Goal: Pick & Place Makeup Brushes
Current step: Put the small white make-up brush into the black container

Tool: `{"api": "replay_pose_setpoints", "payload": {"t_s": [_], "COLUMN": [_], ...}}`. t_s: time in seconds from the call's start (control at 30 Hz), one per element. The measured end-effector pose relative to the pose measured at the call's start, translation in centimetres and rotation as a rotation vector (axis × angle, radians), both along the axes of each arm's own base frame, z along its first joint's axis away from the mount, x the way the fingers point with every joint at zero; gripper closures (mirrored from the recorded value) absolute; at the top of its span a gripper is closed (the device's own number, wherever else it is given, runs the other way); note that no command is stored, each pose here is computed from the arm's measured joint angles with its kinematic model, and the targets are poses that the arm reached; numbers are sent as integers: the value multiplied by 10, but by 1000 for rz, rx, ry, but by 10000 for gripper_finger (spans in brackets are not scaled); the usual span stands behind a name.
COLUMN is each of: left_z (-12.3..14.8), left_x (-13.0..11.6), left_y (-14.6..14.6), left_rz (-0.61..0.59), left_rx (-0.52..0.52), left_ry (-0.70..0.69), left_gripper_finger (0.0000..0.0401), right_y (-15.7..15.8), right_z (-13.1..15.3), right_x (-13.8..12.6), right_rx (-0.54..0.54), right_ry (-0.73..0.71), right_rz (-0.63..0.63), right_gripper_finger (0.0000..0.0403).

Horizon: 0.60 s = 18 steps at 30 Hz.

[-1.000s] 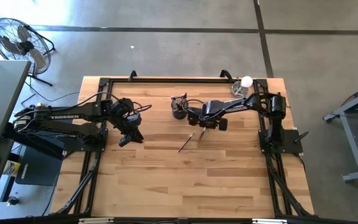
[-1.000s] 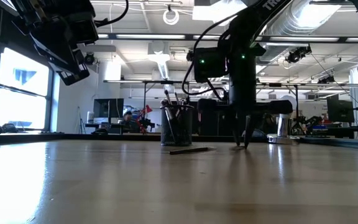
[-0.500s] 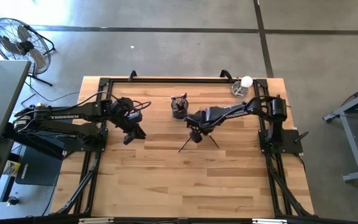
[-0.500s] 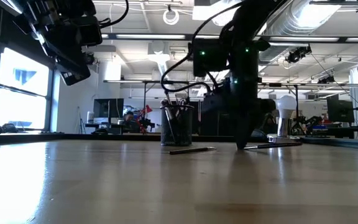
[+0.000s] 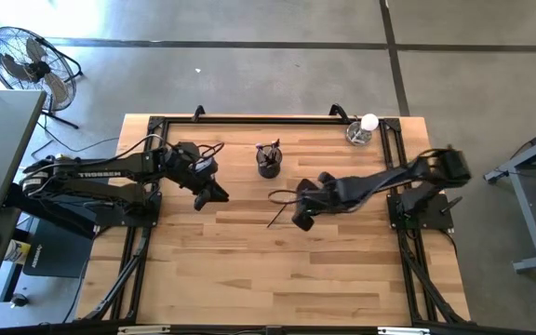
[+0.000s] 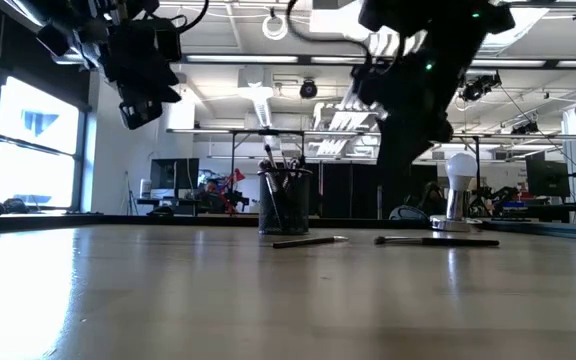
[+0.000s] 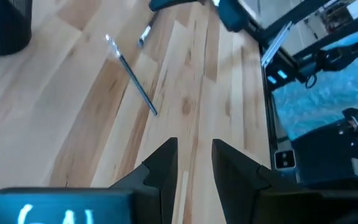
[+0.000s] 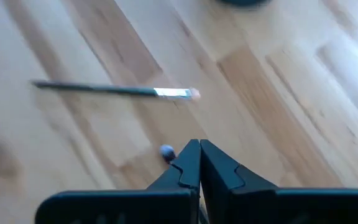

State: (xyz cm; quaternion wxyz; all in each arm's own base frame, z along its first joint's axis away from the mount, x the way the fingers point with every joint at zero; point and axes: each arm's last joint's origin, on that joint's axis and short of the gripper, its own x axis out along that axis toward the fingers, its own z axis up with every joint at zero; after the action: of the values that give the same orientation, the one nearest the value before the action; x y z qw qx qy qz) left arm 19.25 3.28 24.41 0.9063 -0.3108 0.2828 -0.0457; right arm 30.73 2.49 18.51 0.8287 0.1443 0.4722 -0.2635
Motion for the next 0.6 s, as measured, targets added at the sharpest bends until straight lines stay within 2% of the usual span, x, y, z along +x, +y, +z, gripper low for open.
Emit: {"api": "replay_pose_setpoints", "payload": {"t_s": [0.13,0.3,0.47,0.6], "left_z": [-4,-12,-24,-32], "left_x": [9,17,23,28], "left_y": [3,5,6,8], "left_rz": [34,42,57,86], "left_rx": [2,-2,-39,-76], "left_ry": [-1,30,100,151], "left_gripper_finger": [304,304,304,304], "right_y": [0,-1,2,5], "right_z": [10,24,30,30], "right_x": [-20,-29,-16,4], "right_rx": [2,-42,-41,-42], "right_ry": [-131,-147,-123,-69], "right_rz": [37,159,262,327], "right_gripper_finger": [402,402,403,403]}}
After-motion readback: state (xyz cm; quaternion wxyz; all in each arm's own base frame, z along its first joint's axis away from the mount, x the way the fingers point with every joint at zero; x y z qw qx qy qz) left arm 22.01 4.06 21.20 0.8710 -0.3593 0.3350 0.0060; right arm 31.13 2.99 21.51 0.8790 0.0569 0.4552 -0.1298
